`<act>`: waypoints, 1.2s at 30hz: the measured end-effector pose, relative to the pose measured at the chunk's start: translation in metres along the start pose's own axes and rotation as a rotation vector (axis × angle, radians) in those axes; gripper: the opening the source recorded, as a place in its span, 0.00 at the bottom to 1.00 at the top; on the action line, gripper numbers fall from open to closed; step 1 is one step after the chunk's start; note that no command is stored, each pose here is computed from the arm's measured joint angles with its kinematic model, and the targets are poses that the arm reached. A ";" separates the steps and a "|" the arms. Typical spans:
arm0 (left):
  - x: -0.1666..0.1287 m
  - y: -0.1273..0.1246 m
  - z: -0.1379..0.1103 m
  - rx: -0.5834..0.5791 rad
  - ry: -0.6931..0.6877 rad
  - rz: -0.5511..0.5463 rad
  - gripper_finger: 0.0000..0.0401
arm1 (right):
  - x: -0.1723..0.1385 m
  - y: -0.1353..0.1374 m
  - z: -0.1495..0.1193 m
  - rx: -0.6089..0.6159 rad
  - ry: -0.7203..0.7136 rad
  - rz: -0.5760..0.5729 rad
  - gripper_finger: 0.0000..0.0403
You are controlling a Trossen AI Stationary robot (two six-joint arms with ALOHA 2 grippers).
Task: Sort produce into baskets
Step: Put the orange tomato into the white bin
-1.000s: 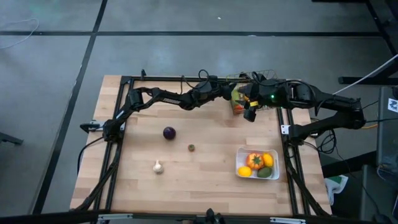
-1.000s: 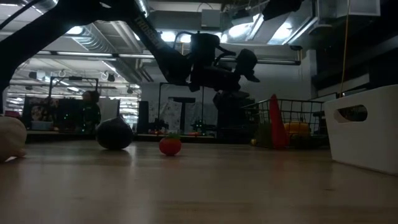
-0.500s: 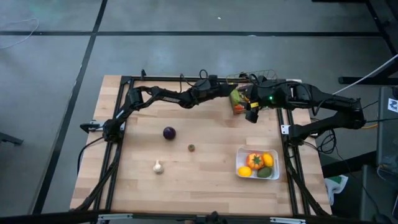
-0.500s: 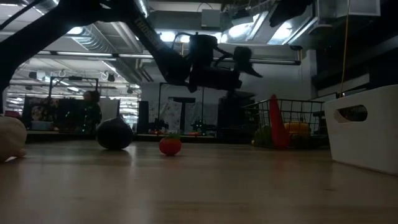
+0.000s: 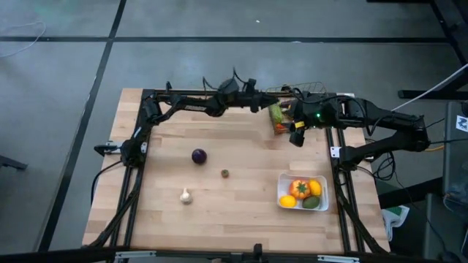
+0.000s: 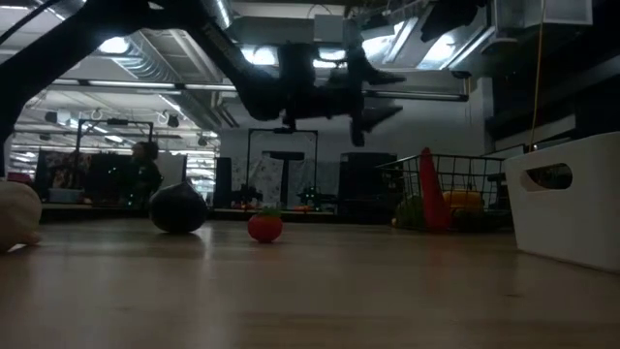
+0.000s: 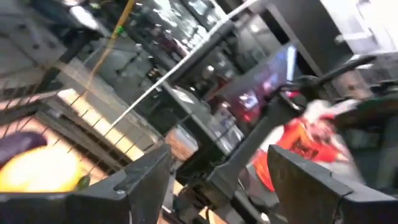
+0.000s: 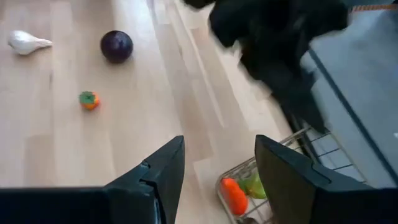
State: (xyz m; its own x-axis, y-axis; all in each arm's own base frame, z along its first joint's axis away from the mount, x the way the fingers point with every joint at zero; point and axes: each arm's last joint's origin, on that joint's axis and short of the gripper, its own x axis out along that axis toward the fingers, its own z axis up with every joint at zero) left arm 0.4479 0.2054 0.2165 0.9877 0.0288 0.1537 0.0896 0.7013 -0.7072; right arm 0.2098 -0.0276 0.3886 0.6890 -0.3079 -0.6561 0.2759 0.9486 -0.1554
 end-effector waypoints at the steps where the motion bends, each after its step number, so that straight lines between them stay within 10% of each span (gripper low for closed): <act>1: -0.002 -0.003 0.006 0.016 0.015 -0.013 0.65 | 0.000 0.000 0.000 0.010 0.000 0.006 0.48; 18: -0.094 -0.116 0.086 0.404 0.394 0.436 0.65 | 0.005 0.004 -0.001 0.011 0.031 0.095 0.48; 36: -0.187 -0.247 0.031 0.484 0.877 0.626 0.65 | 0.127 0.053 0.022 -0.020 0.086 0.386 0.48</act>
State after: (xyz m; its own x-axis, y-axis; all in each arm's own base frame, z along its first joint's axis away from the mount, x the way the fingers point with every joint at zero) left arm 0.2367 0.0486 0.3837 0.6099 0.0970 -0.7865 -0.3129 0.9413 -0.1266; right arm 0.3265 -0.0178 0.3131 0.6804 0.0785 -0.7286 -0.0064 0.9948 0.1012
